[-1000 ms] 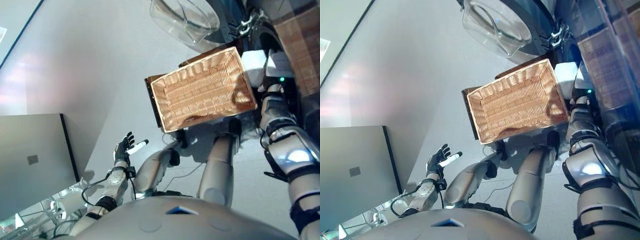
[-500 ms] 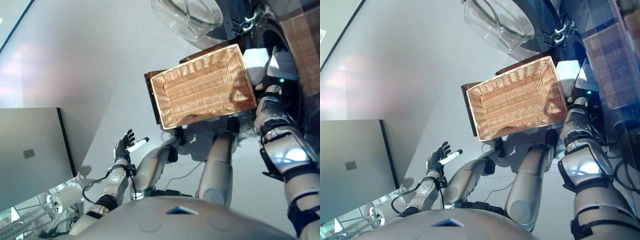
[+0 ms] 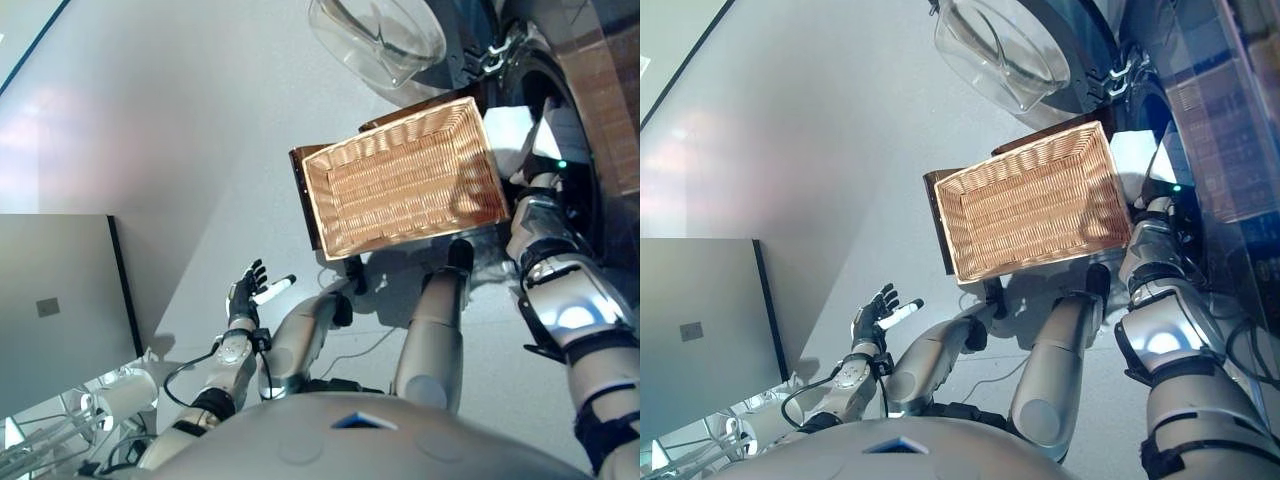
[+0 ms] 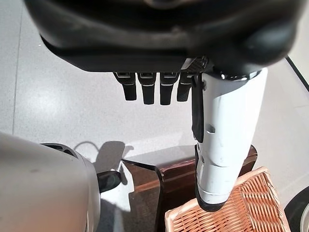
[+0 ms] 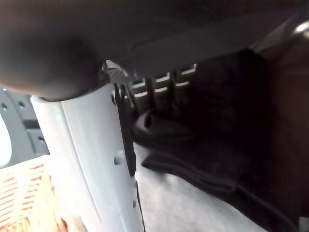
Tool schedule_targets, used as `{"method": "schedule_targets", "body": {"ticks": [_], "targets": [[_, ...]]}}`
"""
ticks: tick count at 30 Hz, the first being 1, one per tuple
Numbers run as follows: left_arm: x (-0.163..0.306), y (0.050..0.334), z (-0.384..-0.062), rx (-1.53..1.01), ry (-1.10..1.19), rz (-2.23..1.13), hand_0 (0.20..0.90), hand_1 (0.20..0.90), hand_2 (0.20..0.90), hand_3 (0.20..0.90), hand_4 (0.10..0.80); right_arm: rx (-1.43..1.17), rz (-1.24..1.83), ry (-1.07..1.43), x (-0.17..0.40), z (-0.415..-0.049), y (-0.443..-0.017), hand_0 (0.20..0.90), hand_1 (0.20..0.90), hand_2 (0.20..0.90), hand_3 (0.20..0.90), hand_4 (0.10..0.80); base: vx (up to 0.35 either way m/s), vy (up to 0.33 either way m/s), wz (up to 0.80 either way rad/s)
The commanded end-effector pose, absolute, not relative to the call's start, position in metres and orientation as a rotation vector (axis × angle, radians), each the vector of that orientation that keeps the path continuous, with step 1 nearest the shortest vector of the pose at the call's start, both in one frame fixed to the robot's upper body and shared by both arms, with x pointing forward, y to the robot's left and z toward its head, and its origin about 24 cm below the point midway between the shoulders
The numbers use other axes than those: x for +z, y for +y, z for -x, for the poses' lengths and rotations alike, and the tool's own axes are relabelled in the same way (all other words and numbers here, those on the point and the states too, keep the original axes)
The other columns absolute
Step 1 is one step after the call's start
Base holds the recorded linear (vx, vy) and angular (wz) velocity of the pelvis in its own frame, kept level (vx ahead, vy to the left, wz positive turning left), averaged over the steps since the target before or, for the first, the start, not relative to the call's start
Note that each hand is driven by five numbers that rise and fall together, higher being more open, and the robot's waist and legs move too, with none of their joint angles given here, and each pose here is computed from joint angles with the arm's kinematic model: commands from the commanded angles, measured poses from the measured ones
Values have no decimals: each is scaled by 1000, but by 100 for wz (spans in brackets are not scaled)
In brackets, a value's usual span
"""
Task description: Pick up the clothes and place them into the washing machine
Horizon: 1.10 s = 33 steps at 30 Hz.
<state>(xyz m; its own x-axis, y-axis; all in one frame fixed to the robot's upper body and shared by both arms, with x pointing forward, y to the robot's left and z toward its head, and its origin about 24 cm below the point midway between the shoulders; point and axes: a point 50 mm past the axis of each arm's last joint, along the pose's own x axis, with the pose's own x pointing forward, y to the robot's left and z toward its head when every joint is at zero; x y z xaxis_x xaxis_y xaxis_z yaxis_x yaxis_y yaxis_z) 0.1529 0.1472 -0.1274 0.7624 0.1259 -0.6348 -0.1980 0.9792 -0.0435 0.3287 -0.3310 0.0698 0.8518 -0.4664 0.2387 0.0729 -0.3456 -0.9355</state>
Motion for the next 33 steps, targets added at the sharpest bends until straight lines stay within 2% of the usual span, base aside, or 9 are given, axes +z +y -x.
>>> {"method": "schedule_targets", "body": {"ticks": [1,14,33], "targets": [[-126,185,-150,268,659,18,900,900,900,900,800,-721,1924,166,124,-345,-341,900,900,900,900,800,0,0,0],[-124,194,-147,285,652,13,900,900,900,900,800,-722,1911,128,136,-350,-340,900,900,900,900,800,-22,-17,1],[-121,203,-148,318,632,25,900,900,900,900,800,-628,1722,12,141,-367,-314,900,900,900,900,800,-6,-7,1]]}}
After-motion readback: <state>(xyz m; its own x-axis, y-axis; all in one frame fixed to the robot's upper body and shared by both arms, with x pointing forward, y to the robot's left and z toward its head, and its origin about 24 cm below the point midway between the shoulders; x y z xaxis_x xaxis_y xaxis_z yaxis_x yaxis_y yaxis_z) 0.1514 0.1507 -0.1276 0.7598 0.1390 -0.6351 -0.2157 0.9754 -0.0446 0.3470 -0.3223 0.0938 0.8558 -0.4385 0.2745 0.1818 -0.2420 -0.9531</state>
